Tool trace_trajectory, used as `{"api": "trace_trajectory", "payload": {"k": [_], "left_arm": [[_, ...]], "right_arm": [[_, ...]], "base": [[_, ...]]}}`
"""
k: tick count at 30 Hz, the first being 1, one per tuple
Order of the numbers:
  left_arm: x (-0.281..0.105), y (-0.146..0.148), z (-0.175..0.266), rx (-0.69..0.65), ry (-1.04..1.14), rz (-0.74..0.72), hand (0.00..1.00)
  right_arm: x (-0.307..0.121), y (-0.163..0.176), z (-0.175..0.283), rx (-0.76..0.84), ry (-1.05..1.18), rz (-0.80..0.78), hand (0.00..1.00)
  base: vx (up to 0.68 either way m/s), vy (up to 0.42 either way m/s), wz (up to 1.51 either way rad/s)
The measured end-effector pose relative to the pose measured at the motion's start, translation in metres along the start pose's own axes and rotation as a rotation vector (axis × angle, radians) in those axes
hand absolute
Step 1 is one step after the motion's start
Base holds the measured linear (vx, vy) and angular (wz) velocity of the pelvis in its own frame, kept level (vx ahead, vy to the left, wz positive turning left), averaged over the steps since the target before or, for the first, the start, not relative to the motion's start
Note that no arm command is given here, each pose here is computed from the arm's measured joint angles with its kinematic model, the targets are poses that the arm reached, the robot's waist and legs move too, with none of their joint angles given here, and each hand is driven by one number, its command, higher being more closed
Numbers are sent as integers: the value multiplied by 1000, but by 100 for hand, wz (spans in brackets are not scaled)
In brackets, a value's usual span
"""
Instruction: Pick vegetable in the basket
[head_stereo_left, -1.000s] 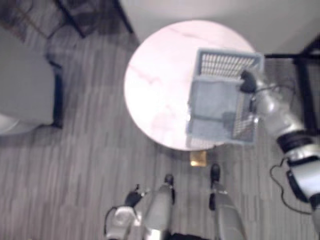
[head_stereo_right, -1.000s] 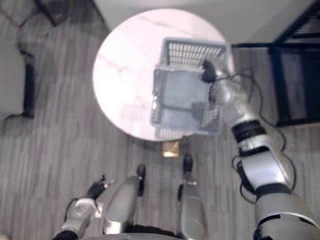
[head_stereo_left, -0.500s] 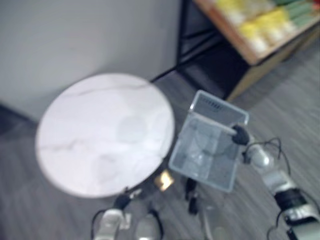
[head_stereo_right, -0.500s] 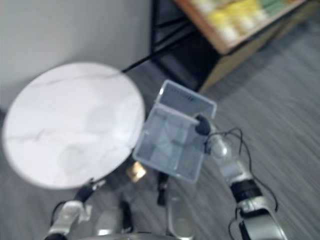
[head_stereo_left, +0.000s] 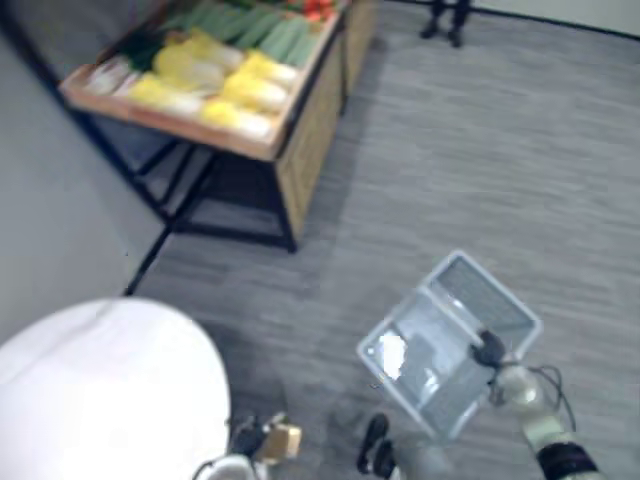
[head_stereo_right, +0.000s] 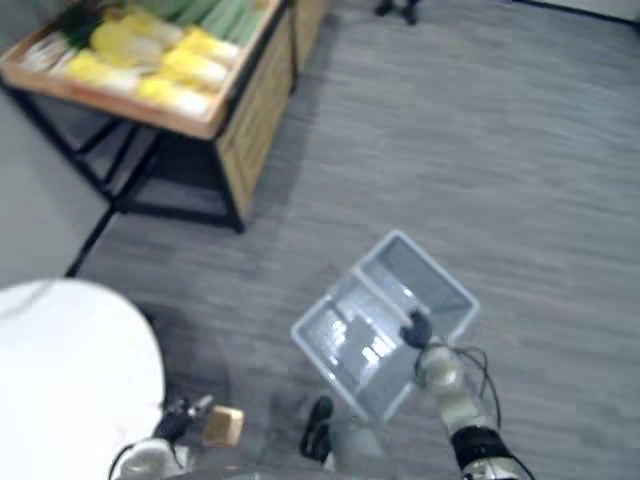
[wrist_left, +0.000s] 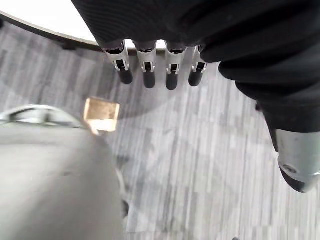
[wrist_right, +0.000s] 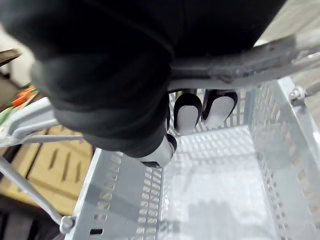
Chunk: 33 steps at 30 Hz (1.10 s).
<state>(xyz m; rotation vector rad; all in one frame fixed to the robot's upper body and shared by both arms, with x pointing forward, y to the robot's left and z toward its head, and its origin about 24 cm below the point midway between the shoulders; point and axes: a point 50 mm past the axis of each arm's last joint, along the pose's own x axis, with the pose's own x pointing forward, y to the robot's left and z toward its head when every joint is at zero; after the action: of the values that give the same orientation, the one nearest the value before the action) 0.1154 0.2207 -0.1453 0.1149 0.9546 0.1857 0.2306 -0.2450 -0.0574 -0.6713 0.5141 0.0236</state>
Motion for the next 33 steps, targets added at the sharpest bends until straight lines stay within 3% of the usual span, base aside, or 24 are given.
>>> {"api": "trace_trajectory", "payload": {"k": [9,14,19,24,33], "left_arm": [[0,-6,5,-40,-23,21,0],[-1,-3,3,-56,-22,34,0],[-4,13,-5,-16,-2,61,0],[4,14,20,-5,-67,61,0],[2,15,-1,-55,24,81,0]], "right_arm": [[-40,4,-100,263,451,-133,100],[-82,37,-144,367,671,-91,100],[-98,58,-153,451,747,-83,100],[-91,59,-147,508,726,-101,100],[-92,74,-143,607,744,-100,100]], "base": [[202,116,-71],[368,192,-32],[393,121,4],[404,-59,43],[499,-365,28]]}}
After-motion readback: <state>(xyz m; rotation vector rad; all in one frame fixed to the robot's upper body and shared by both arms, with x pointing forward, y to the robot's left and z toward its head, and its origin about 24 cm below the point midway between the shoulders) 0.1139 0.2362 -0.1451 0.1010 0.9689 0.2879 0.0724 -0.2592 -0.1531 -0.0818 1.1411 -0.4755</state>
